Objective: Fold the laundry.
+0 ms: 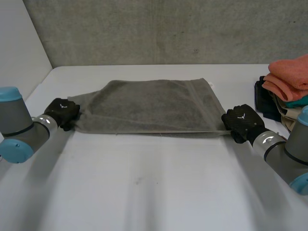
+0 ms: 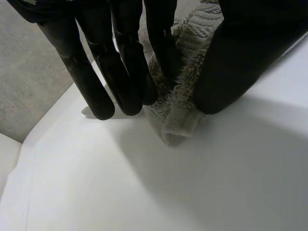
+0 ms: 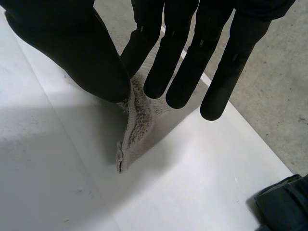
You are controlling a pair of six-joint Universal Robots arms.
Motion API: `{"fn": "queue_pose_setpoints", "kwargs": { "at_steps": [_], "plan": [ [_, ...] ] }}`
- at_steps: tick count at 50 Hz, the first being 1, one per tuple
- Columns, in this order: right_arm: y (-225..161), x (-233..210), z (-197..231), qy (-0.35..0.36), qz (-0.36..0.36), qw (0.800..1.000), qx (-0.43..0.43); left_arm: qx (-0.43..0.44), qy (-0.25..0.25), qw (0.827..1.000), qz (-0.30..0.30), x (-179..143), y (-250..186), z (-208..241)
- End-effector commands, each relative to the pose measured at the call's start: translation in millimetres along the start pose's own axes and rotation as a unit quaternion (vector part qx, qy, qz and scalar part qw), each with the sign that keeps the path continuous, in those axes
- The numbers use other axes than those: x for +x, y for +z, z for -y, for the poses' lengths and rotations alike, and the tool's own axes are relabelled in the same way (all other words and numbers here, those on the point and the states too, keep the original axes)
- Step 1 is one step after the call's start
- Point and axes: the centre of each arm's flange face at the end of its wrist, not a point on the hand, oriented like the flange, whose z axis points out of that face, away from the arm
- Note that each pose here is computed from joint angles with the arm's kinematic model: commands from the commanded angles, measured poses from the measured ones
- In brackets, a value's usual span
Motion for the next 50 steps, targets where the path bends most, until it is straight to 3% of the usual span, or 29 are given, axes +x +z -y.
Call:
{"fn": "queue_pose_setpoints", "kwargs": {
  "at_steps": [1, 8, 13, 17, 19, 21, 23, 28, 35, 44, 50],
  "plan": [
    [0, 2, 4, -0.005, -0.005, 1.000, 0.002, -0.002, -0.012, 1.000, 0.025, -16, -21, 26],
    [-7, 10, 17, -0.002, -0.003, 1.000, -0.008, -0.023, -0.054, 0.997, 0.040, -29, -77, 53],
    [-35, 18, 31, -0.032, 0.029, 0.997, -0.061, -0.049, -0.071, 0.996, 0.006, -16, -130, 62],
    [-85, 23, 33, -0.098, 0.086, 0.976, -0.174, -0.107, -0.082, 0.990, -0.043, 5, -189, 60],
    [-116, 24, 28, -0.122, 0.127, 0.952, -0.249, -0.150, -0.075, 0.983, -0.068, 18, -218, 56],
    [-130, 26, 29, -0.139, 0.145, 0.941, -0.273, -0.171, -0.068, 0.979, -0.086, 26, -234, 53],
    [-130, 29, 32, -0.167, 0.139, 0.944, -0.250, -0.191, -0.057, 0.974, -0.105, 36, -248, 48],
    [-118, 34, 32, -0.160, 0.108, 0.956, -0.223, -0.183, -0.033, 0.978, -0.099, 35, -240, 42],
    [-86, 19, 25, -0.153, 0.104, 0.964, -0.190, -0.129, -0.048, 0.988, -0.068, 30, -193, 43],
    [-16, 34, 24, -0.157, -0.035, 0.982, -0.099, -0.072, -0.063, 0.995, 0.013, 13, -122, 54],
    [19, 39, 27, -0.171, -0.089, 0.981, -0.029, -0.056, -0.062, 0.996, 0.034, 12, -88, 56]
  ]
}}
